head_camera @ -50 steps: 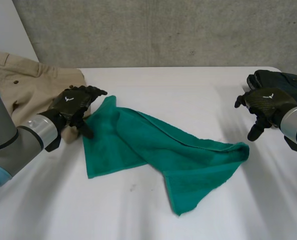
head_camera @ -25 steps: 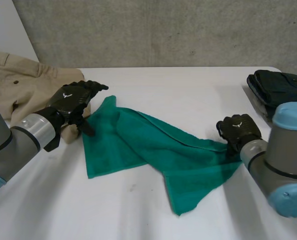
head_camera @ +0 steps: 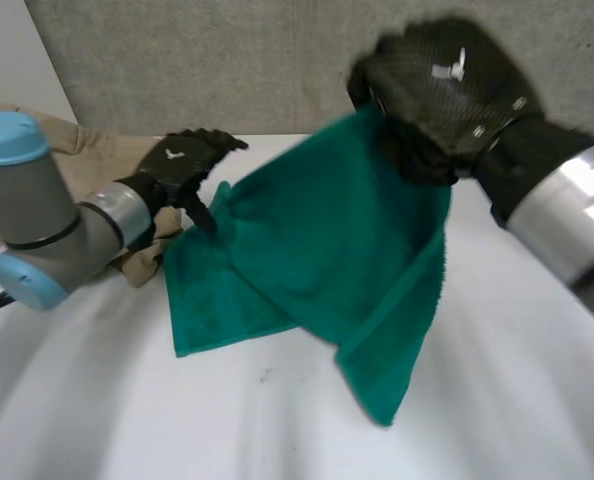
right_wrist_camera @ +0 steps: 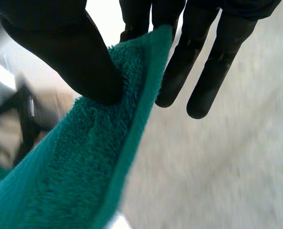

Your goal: Fold the laundry.

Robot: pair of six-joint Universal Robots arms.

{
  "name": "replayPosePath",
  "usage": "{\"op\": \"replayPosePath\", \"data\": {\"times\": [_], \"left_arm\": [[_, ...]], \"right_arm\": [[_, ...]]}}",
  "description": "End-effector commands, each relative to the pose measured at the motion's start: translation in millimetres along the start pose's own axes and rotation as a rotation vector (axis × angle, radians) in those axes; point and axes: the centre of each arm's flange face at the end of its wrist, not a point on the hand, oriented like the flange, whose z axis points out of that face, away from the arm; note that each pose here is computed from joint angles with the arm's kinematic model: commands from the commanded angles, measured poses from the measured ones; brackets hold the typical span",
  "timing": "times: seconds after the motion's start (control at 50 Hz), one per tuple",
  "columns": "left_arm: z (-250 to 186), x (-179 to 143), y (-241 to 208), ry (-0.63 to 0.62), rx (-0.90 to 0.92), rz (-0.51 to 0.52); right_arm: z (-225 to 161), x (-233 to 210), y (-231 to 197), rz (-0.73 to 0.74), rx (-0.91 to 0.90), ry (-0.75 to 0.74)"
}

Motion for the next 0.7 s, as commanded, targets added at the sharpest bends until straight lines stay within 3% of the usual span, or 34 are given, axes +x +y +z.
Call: {"op": "replayPosePath", "data": {"times": [0.02, 0.12, 0.2, 0.3, 0.4, 0.5, 0.6, 0.7], "left_arm": [[25.1, 25.9, 28.9, 0.081, -0.060, 0.072], [35.7, 36.2, 42.4, 0.081, -0.074, 0.099], [40.2, 20.5, 31.9, -0.037, -0.048, 0.111], [45.1, -13.1, -16.2, -0.207, 0.143, 0.158], [38.7, -34.6, -84.9, -0.263, 0.406, 0.238], [19.9, -33.8, -153.5, -0.287, 0.627, 0.259], [1.0, -37.9, -186.8, -0.360, 0.709, 0.269], [-17.1, -49.5, -195.9, -0.452, 0.724, 0.267]], "right_arm": [[-27.2, -4.5, -57.1, 0.067, 0.170, -0.070], [-27.5, 8.0, -58.3, 0.132, 0.173, -0.040], [-11.2, 38.3, -22.8, 0.133, 0.091, 0.046], [13.3, 74.5, 26.5, 0.139, -0.003, 0.141], [49.2, 116.3, 66.1, 0.093, -0.057, 0.337], [82.3, 134.2, 65.0, 0.050, 0.053, 0.456], [98.7, 154.5, 44.2, 0.001, 0.267, 0.585], [101.4, 161.0, 43.1, -0.028, 0.335, 0.618]]}}
